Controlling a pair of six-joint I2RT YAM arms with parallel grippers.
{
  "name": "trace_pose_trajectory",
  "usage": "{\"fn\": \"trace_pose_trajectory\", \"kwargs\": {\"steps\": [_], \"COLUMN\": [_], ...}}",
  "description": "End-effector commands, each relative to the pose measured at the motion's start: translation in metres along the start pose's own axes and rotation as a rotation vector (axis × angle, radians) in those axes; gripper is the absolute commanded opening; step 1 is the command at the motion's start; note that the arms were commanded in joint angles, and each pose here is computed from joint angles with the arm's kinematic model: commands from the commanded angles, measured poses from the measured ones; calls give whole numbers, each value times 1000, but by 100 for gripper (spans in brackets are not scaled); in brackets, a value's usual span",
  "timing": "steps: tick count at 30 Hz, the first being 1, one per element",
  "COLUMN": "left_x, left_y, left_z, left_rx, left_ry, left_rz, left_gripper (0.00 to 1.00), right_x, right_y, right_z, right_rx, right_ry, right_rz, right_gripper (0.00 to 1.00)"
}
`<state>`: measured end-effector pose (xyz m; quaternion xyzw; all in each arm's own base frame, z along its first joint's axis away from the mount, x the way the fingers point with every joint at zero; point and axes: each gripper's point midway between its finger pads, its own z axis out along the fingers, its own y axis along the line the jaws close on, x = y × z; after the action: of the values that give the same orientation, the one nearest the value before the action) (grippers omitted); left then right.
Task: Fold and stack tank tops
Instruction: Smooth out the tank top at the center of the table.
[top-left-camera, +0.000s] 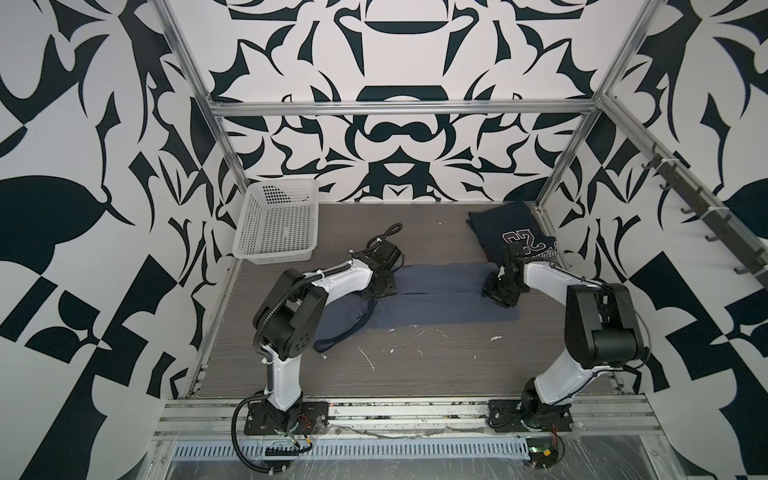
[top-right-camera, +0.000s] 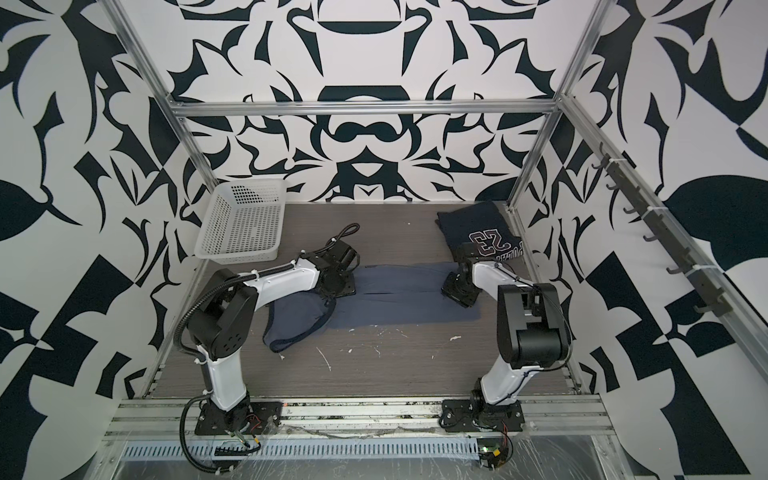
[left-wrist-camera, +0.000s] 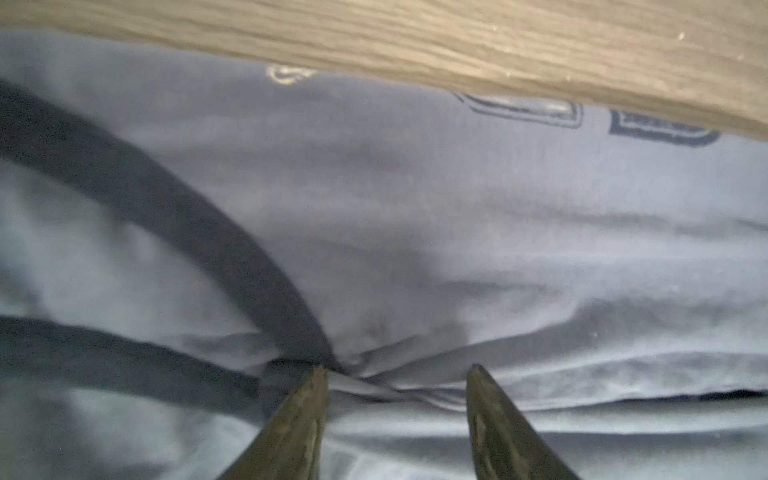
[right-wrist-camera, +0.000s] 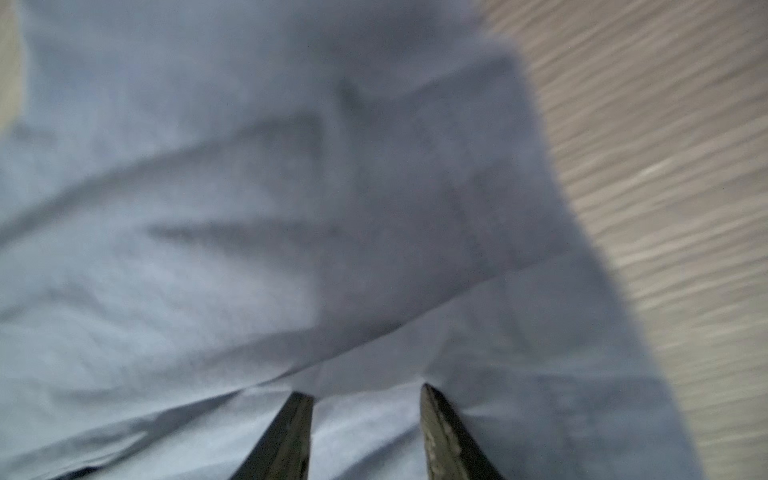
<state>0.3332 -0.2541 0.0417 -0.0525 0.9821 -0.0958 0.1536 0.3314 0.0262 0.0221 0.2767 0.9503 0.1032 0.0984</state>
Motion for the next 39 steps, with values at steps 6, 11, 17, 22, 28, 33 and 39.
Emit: {"fn": "trace_pose_trajectory", "kwargs": {"steps": [6, 11, 17, 22, 28, 33, 39], "left_x": [53, 106, 126, 125, 122, 107, 82], "left_y": [80, 159, 176, 179, 176, 181, 197], "left_z": [-104, -128, -103, -90, -73, -82, -89], "left_rx": [-114, -355, -332, -308, -268, -278, -211], "left_ry": [-59, 5, 53, 35, 38, -12, -46], "left_rz": [-96, -227, -380, -452, -499, -508, -609], "left_gripper": [76, 76, 73, 72, 55, 30, 8], "right_x": [0, 0, -1, 0, 2, 1, -1], "right_y": [-25, -24, -24, -22, -22, -25, -33], "right_z": [8, 3, -1, -1, -1, 3, 3], "right_rx": [64, 57, 54, 41, 35, 59, 105], "right_ry": [-6, -19, -33, -30, -26, -16, -23], "right_rz": [25, 15, 11, 9, 6, 12, 15], "right_gripper": [48, 48, 48, 48, 48, 48, 48]}}
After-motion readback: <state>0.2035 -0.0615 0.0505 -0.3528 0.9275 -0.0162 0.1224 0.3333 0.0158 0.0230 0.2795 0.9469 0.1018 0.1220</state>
